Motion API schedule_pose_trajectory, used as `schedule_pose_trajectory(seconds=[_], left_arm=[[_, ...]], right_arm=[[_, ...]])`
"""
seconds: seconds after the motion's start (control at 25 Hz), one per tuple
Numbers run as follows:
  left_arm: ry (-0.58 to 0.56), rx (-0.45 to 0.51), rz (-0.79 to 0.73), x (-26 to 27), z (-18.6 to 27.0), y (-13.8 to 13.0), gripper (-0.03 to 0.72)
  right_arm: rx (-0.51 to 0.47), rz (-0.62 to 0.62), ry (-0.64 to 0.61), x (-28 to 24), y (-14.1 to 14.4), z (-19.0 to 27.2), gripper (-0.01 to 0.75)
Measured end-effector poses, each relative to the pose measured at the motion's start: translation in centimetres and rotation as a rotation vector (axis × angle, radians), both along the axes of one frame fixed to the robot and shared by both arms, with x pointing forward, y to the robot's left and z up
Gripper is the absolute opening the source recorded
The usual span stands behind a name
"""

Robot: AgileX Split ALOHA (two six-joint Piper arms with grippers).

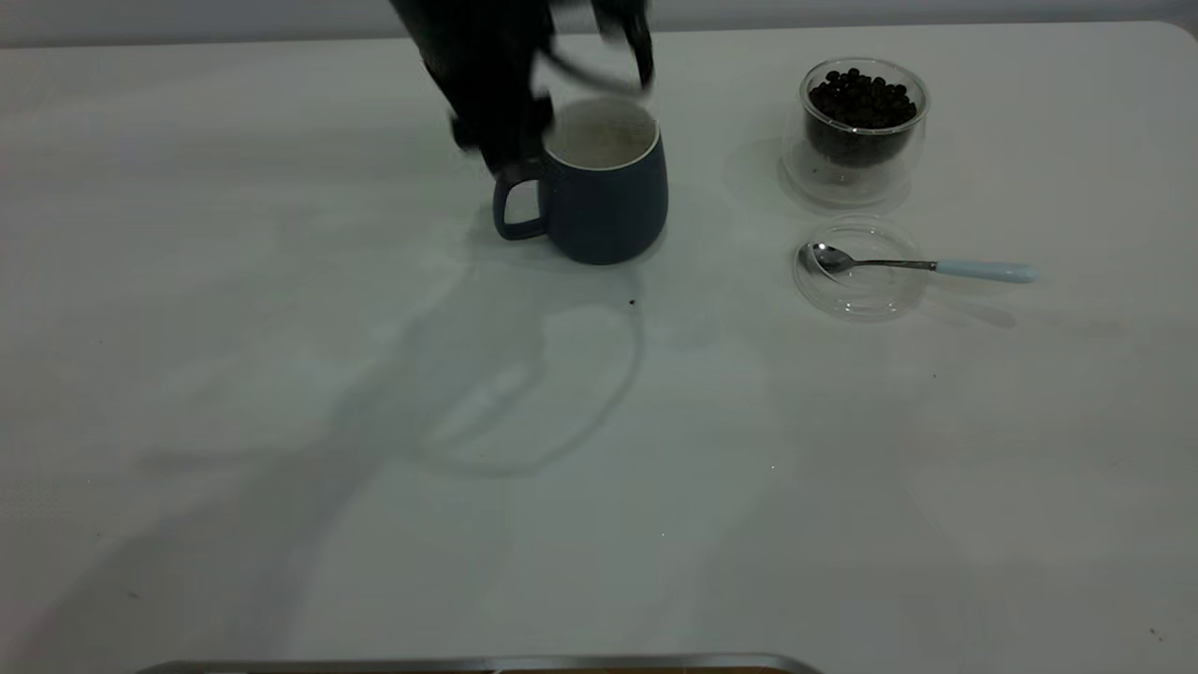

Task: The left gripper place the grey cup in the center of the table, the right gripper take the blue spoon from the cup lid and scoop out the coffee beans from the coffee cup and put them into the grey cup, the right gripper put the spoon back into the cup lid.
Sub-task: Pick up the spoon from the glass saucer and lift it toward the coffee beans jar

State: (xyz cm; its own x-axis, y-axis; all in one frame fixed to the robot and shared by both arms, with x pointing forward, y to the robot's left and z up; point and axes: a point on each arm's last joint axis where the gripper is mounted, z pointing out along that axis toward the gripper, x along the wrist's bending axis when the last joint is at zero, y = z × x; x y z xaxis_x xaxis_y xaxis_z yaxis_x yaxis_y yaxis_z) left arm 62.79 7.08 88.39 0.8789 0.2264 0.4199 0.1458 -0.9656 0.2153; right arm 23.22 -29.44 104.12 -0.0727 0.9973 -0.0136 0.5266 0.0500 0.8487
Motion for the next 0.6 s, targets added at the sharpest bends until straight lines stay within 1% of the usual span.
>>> schedule_pose_trajectory(seconds=[0.04,0.12,0.24,0.32,0.48,0.6], left_arm=[[0.009,0.014,0.022,-0.3,1.7,0.3,0.555],[-0.002,0.005,0.093,-1.4,6.7,1.3,0.555],[0.025,0.000,0.252,-3.8,12.8,3.3,0.555],[0.023,-0.013,0.349,-5.9,17.0,5.0,0.555],[-0.026,-0.074,0.492,-10.0,23.5,8.0,0.555],[-0.020,-0.104,0.601,-13.7,27.1,10.6,0.555]], right_arm=[[0.000,0.000,0.000,0.0,0.0,0.0,0.238],[0.000,0.000,0.000,0.0,0.0,0.0,0.238],[0.000,0.000,0.000,0.0,0.0,0.0,0.238],[0.000,0.000,0.000,0.0,0.0,0.0,0.238],[0.001,0.000,0.000,0.0,0.0,0.0,0.238],[0.002,0.001,0.000,0.0,0.0,0.0,0.238]])
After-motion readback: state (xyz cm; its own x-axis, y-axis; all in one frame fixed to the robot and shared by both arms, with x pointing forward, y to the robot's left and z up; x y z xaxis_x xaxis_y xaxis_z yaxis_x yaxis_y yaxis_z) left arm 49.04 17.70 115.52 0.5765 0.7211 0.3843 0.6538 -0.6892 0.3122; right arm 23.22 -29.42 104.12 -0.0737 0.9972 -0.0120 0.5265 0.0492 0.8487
